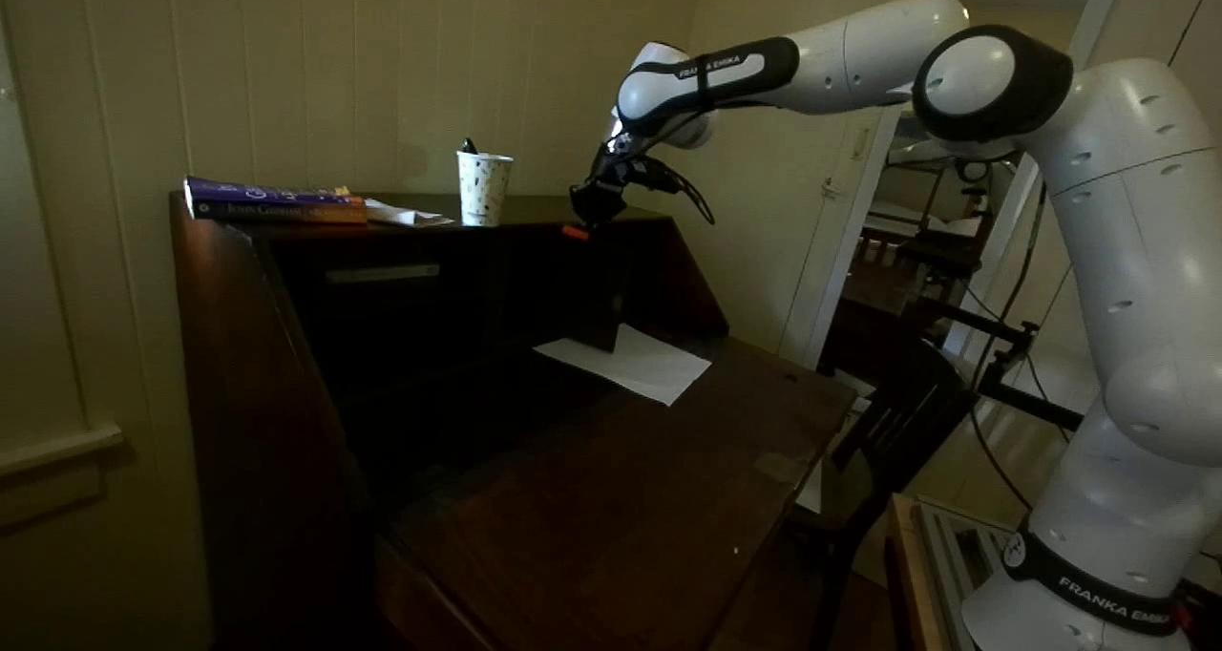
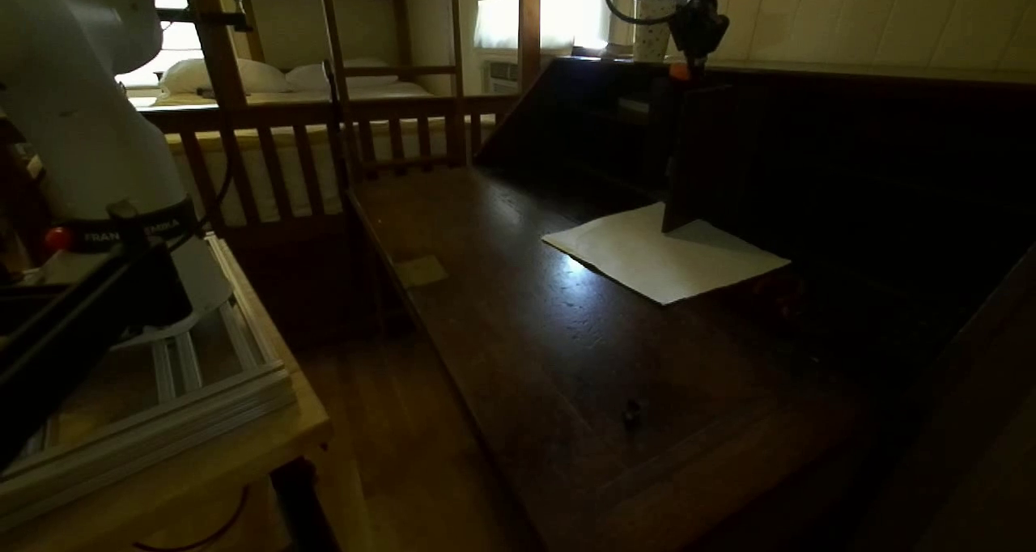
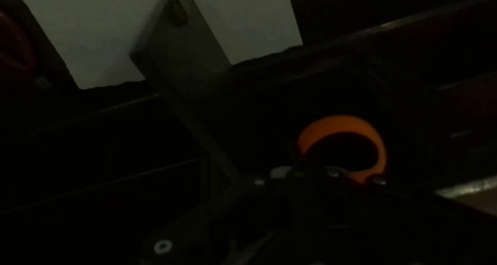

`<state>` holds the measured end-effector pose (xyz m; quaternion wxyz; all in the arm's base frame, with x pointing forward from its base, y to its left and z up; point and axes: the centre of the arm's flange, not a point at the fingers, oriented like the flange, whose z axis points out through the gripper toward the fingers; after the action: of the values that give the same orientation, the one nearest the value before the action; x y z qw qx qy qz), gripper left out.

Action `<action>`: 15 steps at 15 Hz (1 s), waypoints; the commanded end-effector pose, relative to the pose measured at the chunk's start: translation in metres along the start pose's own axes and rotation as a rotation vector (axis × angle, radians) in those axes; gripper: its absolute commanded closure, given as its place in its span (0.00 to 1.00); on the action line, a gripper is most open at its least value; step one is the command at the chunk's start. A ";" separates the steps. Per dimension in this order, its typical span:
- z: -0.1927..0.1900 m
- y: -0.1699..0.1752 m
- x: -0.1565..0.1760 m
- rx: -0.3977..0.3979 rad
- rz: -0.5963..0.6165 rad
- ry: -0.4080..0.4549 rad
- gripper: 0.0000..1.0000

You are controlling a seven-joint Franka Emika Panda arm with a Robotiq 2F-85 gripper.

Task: Move the orange object to the open cabinet on the desk

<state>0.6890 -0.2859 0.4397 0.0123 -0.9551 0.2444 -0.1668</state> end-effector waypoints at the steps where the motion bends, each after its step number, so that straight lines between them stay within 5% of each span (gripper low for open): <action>1: -0.025 0.047 -0.069 0.041 -0.168 -0.099 1.00; 4: -0.036 0.094 -0.078 -0.142 -0.094 -0.039 1.00; 8: -0.038 0.136 -0.079 -0.267 0.087 0.080 1.00; 11: -0.018 0.140 -0.086 -0.326 0.185 0.097 1.00; 15: 0.008 0.115 -0.099 -0.284 0.202 0.065 1.00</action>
<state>0.5558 -0.3669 0.4028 -0.1214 -0.9147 0.3532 -0.1544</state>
